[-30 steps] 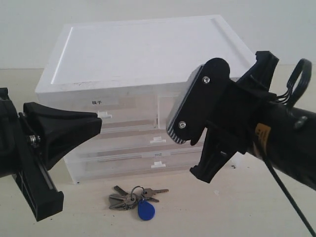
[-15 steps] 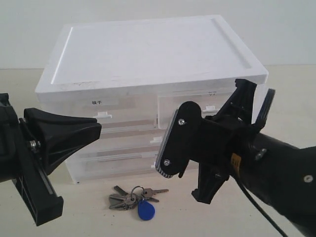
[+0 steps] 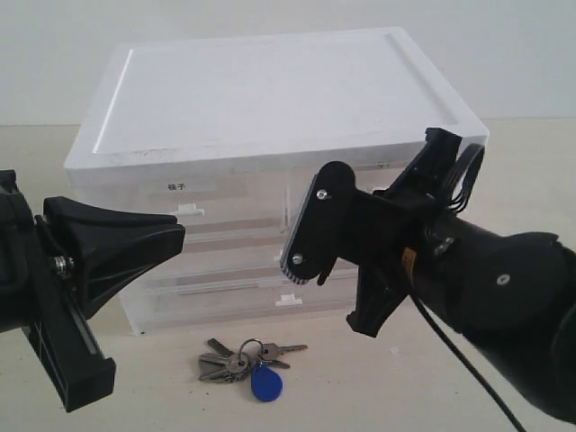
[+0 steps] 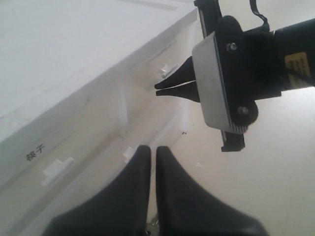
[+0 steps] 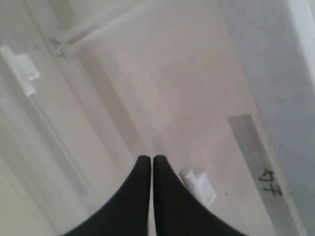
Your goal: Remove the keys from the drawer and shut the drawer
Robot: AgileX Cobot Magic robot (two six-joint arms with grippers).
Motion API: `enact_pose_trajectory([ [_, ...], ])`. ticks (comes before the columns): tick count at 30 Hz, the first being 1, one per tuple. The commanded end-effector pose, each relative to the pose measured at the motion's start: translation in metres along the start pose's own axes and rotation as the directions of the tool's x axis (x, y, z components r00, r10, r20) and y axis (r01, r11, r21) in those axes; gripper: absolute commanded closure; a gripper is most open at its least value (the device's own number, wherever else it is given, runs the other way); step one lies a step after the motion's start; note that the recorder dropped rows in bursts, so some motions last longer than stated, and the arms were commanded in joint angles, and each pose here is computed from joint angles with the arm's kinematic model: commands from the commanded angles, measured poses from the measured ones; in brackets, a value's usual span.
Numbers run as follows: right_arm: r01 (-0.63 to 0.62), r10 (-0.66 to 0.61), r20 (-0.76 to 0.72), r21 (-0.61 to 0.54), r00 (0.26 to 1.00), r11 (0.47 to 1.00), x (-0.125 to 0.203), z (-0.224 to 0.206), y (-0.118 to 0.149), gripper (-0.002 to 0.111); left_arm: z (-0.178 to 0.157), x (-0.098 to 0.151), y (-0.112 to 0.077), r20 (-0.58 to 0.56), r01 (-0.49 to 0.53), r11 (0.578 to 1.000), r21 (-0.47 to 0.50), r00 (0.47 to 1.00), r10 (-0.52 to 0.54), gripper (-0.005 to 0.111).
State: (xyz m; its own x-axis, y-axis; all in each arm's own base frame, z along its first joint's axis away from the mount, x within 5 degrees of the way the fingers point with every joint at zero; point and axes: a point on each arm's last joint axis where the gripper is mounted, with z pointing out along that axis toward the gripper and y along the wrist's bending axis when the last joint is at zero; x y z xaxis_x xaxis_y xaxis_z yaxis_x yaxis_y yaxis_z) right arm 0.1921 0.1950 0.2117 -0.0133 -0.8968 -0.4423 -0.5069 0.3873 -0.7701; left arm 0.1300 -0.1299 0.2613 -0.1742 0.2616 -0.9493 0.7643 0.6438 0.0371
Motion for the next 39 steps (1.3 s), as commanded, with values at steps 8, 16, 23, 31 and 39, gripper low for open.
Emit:
enact_pose_trajectory([
  [8,-0.068,0.069,0.041,-0.022,0.997,0.997,-0.008,-0.001,-0.005,0.108,-0.001,0.000,0.000,0.005,0.024,1.000,0.000,1.000,-0.024,0.102],
  [16,-0.184,0.179,0.180,0.009,0.967,0.983,-0.022,-0.039,-0.026,0.108,-0.001,0.004,0.000,-0.013,0.018,1.000,-0.007,1.000,-0.018,0.102],
  [23,-0.497,0.456,0.260,0.118,0.851,0.860,0.002,-0.066,-0.087,0.108,-0.032,-0.009,0.005,0.084,0.035,0.994,-0.100,0.996,-0.027,0.102],
  [31,-0.767,0.731,0.242,0.122,0.638,0.630,0.049,-0.058,-0.144,0.108,-0.085,-0.029,0.037,0.204,0.278,0.844,-0.458,0.957,-0.204,0.102],
  [39,-0.913,0.903,0.154,-0.011,0.402,0.409,0.093,-0.023,-0.165,0.108,-0.085,-0.029,0.057,0.252,0.333,0.689,-0.644,0.942,-0.221,0.102],
])
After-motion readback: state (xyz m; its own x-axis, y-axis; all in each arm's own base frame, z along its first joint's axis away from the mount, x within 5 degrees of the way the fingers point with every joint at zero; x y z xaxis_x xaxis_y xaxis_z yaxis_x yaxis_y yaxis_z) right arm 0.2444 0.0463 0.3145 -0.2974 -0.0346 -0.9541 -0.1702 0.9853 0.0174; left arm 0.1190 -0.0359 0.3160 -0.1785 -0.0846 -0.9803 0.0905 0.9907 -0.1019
